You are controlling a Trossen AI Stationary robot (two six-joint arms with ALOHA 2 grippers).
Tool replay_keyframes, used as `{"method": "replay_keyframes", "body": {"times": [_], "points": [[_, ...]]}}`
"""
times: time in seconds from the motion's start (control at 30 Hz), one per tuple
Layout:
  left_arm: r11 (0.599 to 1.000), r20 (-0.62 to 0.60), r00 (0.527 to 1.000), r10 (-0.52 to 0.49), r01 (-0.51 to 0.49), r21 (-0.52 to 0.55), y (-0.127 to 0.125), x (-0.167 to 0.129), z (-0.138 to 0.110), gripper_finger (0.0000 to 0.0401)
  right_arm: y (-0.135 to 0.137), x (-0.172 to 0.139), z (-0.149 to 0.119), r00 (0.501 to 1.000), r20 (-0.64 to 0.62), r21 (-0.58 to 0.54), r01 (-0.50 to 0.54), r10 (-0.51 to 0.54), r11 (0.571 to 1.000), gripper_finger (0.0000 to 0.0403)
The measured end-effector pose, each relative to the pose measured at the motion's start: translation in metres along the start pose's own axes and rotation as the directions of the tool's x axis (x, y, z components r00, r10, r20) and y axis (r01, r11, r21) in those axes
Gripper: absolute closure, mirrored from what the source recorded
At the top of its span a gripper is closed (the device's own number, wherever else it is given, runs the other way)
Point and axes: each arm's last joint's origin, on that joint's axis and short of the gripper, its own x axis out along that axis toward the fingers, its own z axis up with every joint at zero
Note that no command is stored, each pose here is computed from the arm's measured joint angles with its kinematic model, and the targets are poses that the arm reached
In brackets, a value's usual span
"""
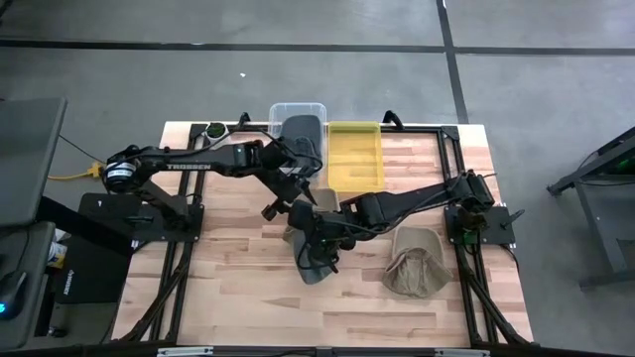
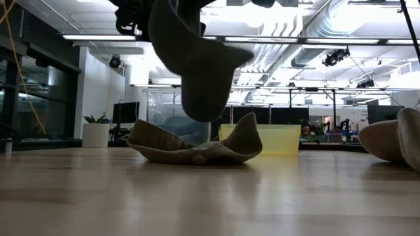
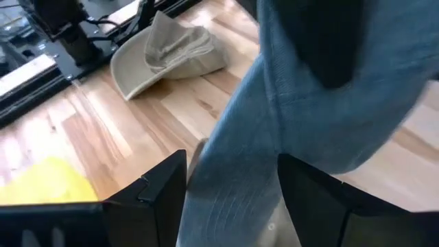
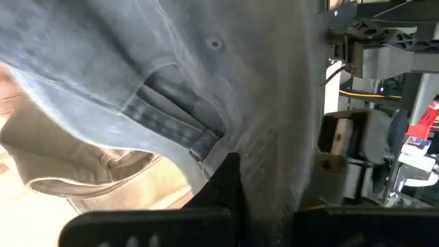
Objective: Pick & Place hat
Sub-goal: Put the black cap into the transparent bin
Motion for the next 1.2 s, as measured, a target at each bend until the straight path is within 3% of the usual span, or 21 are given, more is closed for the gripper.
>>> {"method": "replay_keyframes", "body": {"times": [0.2,0.47,0.73,0.9,1.2], "points": [[0.999,0.008,1.0,-0.021,0.021,-0.037,-0.001,0.0,-0.001,0.0194,0.0,-0.001,0.001,1.0,-0.013,-0.02,0.007,-0.007,1.0,0.0401],[0.999,0.007,0.999,-0.031,0.031,-0.044,-0.002,0.0,-0.001,0.0194,0.006,-0.005,0.012,0.999,-0.032,-0.198,0.017,-0.024,0.98,0.0401],[0.997,0.004,0.999,-0.034,0.034,-0.07,-0.002,0.0,-0.001,0.0194,0.009,-0.009,0.019,0.998,-0.048,-0.232,0.029,-0.041,0.972,0.0401],[0.994,-0.008,0.998,-0.057,0.056,-0.094,0.001,-0.009,0.011,0.0194,0.011,-0.011,0.024,0.998,-0.047,-0.294,0.025,-0.04,0.955,0.0401],[0.978,0.096,0.987,-0.131,0.144,-0.15,0.004,-0.019,0.031,0.0194,0.011,-0.013,0.024,0.988,-0.126,-0.336,0.044,-0.092,0.941,0.0401]]}}
